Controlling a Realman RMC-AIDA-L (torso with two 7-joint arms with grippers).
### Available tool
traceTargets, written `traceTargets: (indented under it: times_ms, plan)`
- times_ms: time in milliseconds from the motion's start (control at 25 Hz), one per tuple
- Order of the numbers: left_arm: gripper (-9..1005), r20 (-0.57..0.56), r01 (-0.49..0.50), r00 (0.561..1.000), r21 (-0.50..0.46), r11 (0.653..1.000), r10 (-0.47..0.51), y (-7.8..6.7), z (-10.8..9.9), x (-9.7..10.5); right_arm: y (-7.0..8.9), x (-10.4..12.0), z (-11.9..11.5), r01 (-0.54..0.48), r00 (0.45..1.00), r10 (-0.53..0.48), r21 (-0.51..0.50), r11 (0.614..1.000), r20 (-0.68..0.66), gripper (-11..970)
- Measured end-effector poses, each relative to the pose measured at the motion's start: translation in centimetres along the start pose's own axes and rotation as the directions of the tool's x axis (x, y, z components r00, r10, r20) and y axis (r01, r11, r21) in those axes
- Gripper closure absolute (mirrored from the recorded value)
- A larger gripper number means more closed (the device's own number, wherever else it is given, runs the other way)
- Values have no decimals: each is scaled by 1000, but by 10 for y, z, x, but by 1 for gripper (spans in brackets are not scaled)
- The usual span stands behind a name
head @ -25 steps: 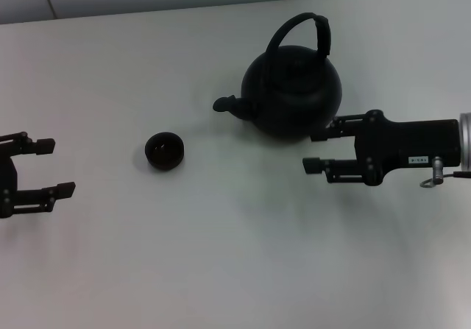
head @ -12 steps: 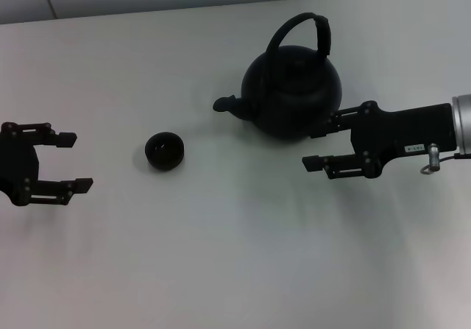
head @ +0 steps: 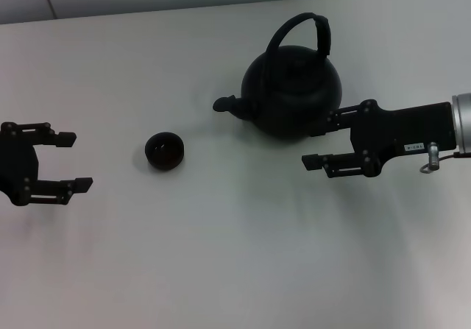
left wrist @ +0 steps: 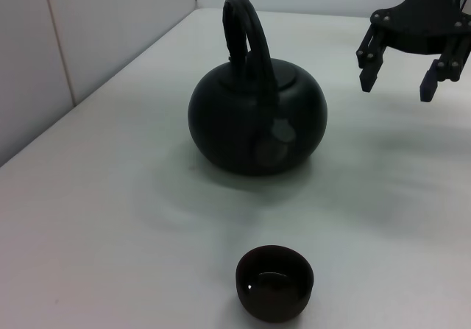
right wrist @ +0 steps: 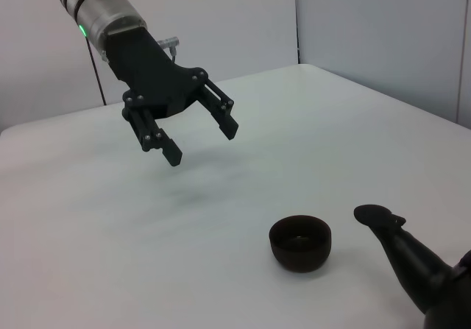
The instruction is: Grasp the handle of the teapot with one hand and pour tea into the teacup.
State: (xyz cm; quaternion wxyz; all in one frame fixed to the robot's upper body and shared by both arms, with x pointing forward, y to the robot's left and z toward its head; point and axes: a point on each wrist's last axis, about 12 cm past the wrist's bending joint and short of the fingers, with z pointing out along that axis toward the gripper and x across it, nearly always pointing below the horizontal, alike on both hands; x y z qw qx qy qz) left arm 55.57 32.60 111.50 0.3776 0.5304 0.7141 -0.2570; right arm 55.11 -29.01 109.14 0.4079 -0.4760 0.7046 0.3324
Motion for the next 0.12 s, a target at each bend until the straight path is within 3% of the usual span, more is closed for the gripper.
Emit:
traceTargets:
  times_ms: [120]
  plan:
    - [196,0,0,1000,0,1000,0,0,0,0,0,0,1,-3,1000,3,-1,1000,-2,362]
